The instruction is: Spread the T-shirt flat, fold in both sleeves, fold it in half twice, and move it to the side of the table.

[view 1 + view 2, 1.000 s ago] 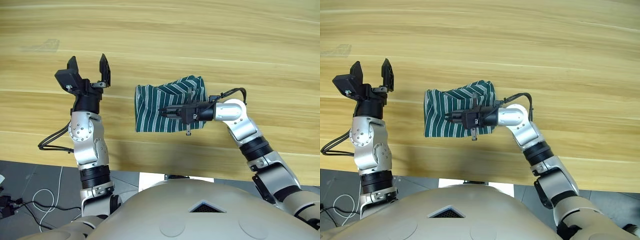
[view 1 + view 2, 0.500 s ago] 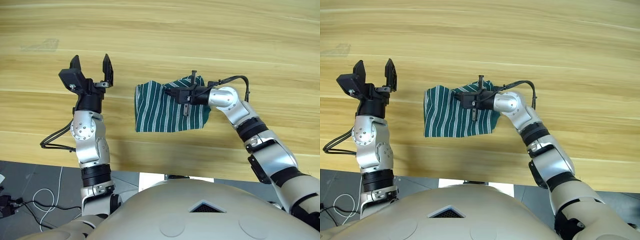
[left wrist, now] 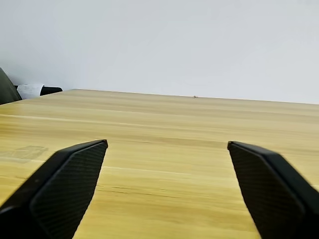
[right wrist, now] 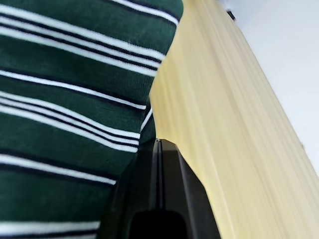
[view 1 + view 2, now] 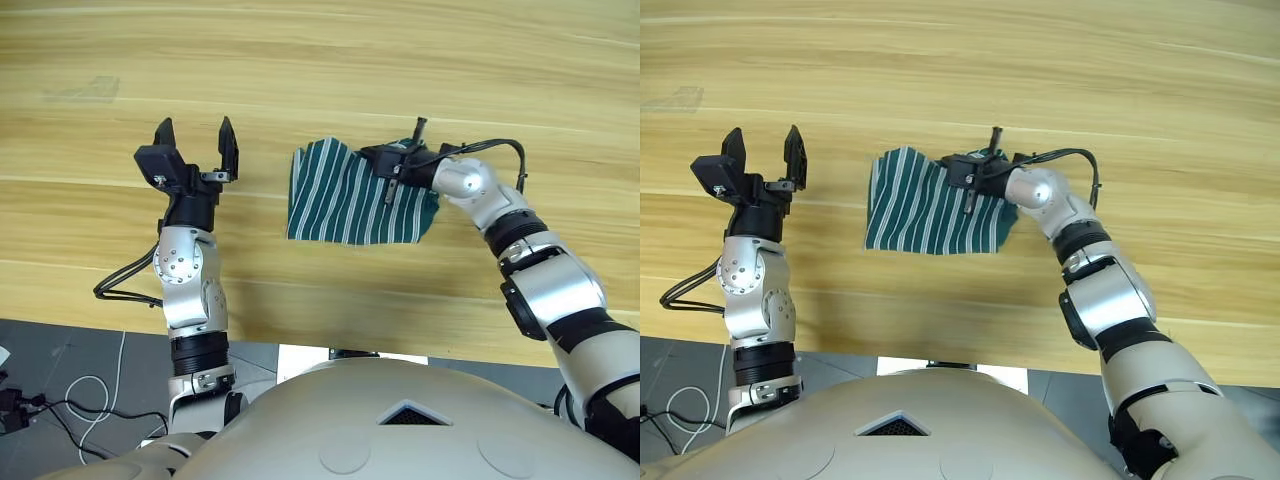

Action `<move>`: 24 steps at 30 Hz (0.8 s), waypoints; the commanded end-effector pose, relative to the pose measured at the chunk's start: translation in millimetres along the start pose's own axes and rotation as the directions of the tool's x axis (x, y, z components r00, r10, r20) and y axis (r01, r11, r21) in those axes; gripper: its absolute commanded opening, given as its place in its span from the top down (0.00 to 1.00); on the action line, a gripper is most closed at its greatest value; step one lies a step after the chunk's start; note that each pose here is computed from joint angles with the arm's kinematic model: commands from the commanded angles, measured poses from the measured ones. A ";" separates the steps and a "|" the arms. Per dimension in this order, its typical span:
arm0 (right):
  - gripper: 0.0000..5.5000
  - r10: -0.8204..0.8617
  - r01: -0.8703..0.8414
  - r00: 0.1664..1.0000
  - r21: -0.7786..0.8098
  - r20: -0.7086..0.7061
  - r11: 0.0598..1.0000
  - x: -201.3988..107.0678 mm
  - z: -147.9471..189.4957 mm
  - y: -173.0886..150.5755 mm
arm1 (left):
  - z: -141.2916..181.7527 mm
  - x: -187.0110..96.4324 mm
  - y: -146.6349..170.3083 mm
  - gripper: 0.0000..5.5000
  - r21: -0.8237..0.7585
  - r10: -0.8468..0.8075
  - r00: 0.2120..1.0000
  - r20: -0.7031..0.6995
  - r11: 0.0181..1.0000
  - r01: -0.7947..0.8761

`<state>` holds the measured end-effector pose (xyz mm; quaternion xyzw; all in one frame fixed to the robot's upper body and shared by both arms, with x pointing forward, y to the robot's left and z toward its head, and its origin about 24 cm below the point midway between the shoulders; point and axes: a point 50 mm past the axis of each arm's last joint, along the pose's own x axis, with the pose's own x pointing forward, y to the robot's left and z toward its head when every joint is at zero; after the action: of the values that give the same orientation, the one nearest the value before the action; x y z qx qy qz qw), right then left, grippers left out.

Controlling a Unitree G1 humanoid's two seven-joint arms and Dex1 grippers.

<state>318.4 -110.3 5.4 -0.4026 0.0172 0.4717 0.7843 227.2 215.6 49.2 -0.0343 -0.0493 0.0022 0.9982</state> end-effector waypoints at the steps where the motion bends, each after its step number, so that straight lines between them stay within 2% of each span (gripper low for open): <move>1: 0.99 -0.062 0.089 0.964 0.091 -0.260 0.992 -47.8 -59.8 11.4 | 1.1 -1.5 -1.8 0.18 0.002 -0.004 1.000 0.003 1.000 0.004; 5: 0.99 -0.285 0.398 0.814 0.129 -0.506 0.908 -116.1 -106.5 -6.2 | 6.3 -4.3 8.4 0.18 0.015 0.029 0.999 0.014 0.999 -0.030; 7: 0.99 -0.370 0.540 0.684 0.094 -0.629 0.836 -157.2 -126.9 -5.6 | 11.5 -6.4 12.6 0.18 0.022 0.044 0.999 0.028 0.999 -0.045; 11: 0.99 -0.426 0.808 0.322 0.012 -0.845 0.588 -239.4 -157.7 29.7 | 16.5 -10.5 13.3 0.18 0.020 0.048 0.998 0.040 0.999 -0.049; 13: 0.99 -0.392 0.845 0.214 -0.032 -0.895 0.534 -260.2 -163.2 50.2 | 17.6 -13.3 12.4 0.18 0.018 0.050 0.998 0.040 0.999 -0.050; 16: 0.99 -0.363 0.874 0.090 -0.101 -0.927 0.474 -275.4 -166.2 68.6 | 17.5 -15.8 10.5 0.18 0.014 0.045 0.998 0.033 0.999 -0.046; 18: 0.99 -0.363 0.896 0.029 -0.137 -0.931 0.422 -279.5 -166.6 72.2 | 16.0 -17.1 9.0 0.18 0.012 0.042 0.999 0.025 0.999 -0.042; 20: 0.99 -0.402 0.913 0.010 -0.156 -0.916 0.378 -277.9 -165.3 65.9 | 13.4 -17.0 6.2 0.18 0.005 0.037 0.999 0.017 0.999 -0.037; 24: 0.99 -0.694 0.930 0.056 -0.215 -0.718 0.298 -265.5 -146.6 7.4 | 13.3 -15.9 1.1 0.18 0.010 0.025 0.999 0.025 1.000 -0.025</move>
<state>200.4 -406.8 -1.4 -0.3354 0.2136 -0.2880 0.8712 210.3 220.0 61.0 -0.0306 -0.0616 0.0170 0.9975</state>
